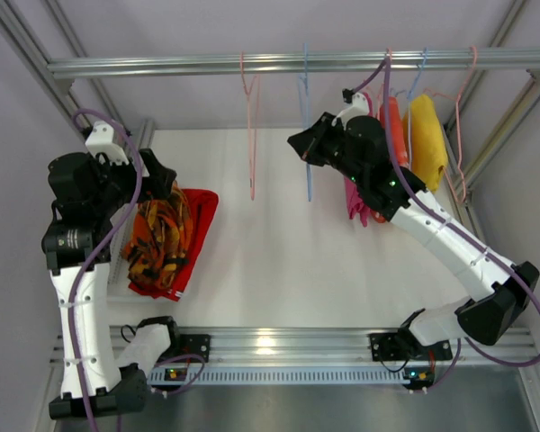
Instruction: Remove the trousers from the hanger
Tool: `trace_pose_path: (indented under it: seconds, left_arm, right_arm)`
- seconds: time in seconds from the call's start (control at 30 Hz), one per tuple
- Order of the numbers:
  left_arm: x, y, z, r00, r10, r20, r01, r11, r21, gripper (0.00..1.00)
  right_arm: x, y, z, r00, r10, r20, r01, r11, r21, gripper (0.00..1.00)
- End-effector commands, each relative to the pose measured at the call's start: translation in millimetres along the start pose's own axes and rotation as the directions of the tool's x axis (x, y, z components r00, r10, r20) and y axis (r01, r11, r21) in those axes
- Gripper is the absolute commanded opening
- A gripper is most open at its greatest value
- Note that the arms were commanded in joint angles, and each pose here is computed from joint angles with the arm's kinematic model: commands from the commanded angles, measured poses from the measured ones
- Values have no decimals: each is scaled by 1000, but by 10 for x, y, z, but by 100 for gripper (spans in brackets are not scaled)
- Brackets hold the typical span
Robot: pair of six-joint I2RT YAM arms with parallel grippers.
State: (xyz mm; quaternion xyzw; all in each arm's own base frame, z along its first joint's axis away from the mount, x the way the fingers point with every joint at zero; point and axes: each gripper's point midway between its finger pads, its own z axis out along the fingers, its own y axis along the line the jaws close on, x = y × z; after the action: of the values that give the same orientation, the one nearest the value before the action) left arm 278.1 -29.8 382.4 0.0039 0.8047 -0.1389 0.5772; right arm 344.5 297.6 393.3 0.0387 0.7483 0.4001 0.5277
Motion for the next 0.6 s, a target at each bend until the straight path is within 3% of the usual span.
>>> trace_pose_path:
  seconds: [0.0, 0.57]
  left_arm:
    - [-58, -106, -88, 999, -20, 29, 19, 999, 38, 99]
    - [-13, -82, -42, 999, -21, 32, 20, 999, 36, 99]
  right_arm:
    - [-123, 185, 50, 998, -11, 64, 15, 998, -64, 0]
    - [-397, 291, 156, 989, -24, 146, 41, 992, -116, 0]
